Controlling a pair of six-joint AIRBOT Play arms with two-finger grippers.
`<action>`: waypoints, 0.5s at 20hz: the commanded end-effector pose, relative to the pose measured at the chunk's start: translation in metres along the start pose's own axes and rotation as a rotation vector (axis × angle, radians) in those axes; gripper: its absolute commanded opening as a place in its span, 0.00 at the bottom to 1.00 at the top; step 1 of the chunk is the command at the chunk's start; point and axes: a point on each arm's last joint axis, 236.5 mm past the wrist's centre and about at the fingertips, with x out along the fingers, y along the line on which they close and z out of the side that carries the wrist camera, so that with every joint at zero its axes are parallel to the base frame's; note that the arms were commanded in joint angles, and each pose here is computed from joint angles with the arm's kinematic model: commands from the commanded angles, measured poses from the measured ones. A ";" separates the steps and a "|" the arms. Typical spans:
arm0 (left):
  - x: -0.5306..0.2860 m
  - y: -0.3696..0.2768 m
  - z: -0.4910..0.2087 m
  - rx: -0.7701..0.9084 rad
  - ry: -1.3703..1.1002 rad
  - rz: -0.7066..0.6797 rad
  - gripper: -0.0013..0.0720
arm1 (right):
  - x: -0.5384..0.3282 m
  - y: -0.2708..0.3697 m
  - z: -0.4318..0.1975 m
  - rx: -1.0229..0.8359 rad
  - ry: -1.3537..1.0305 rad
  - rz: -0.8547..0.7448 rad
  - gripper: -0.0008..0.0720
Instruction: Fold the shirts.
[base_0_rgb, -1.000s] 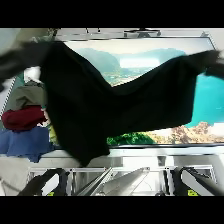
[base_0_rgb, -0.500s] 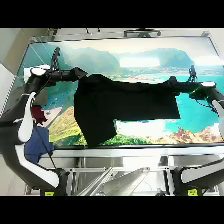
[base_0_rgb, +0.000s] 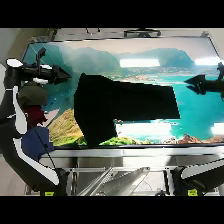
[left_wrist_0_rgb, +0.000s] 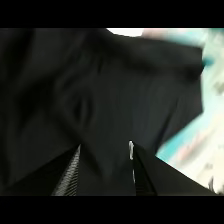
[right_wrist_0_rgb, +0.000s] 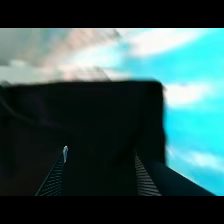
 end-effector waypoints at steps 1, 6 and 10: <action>-0.012 0.009 -0.053 -0.096 0.141 0.052 0.48 | -0.010 -0.059 -0.076 0.082 0.235 -0.134 0.67; -0.020 0.021 -0.105 -0.166 0.122 0.061 0.49 | 0.014 -0.077 -0.126 0.098 0.317 -0.135 0.67; -0.025 0.046 -0.142 -0.261 0.105 0.091 0.49 | 0.017 -0.075 -0.135 0.085 0.361 -0.142 0.67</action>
